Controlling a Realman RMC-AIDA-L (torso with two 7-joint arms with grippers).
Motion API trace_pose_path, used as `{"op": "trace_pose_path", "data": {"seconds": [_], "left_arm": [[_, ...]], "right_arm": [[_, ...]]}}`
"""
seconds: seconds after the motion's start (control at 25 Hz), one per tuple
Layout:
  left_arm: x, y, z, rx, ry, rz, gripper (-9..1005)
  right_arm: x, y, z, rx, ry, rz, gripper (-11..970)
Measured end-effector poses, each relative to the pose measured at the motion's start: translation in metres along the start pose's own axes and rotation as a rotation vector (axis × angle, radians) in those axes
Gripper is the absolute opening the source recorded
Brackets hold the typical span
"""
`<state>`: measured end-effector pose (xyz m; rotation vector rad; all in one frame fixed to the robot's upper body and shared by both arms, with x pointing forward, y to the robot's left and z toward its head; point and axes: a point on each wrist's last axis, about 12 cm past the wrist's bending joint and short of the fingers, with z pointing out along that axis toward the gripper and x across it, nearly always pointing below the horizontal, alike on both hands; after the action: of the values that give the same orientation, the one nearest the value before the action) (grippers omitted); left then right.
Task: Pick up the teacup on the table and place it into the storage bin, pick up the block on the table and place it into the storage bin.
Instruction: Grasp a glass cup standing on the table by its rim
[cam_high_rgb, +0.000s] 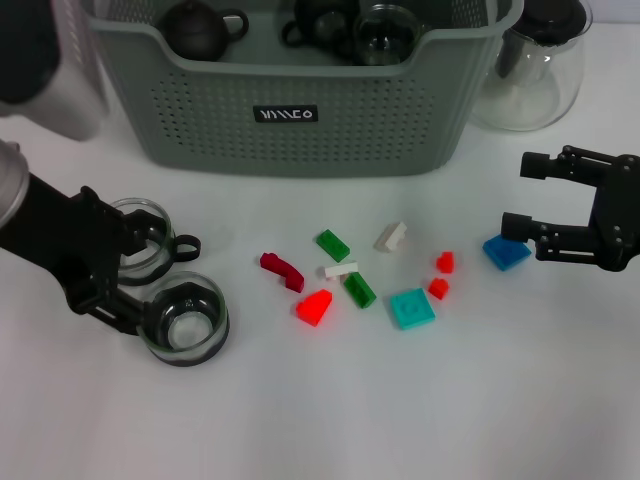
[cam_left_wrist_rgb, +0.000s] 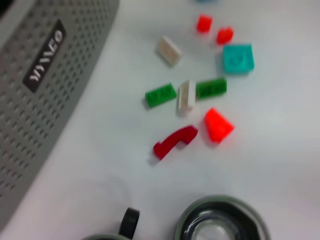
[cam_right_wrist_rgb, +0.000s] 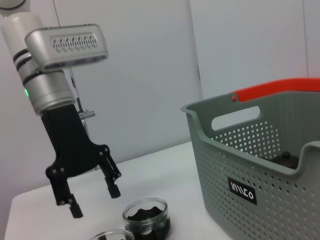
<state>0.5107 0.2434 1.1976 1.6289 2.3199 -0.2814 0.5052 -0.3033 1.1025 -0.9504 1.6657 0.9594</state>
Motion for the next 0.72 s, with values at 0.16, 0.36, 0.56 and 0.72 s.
{"op": "trace_pose_path", "data": {"seconds": [0.16,0.36,0.56,0.72], "left_arm": [[-0.004,0.001,0.009,-0.013,0.044,0.021,750],[-0.006,-0.012,0.017,0.088,-0.004,0.027,744],[-0.009,-0.020,0.045,0.166,0.003,0.020,737],[-0.011,-0.015,0.066,0.149,-0.003,0.000,700]], "right_arm": [[0.000,0.000,0.000,-0.001,0.000,0.003,856],[0.001,0.000,0.001,0.002,0.002,0.016,856],[0.001,0.000,0.001,0.002,0.003,0.016,858],[0.000,0.000,0.002,0.003,0.003,0.016,857]]}}
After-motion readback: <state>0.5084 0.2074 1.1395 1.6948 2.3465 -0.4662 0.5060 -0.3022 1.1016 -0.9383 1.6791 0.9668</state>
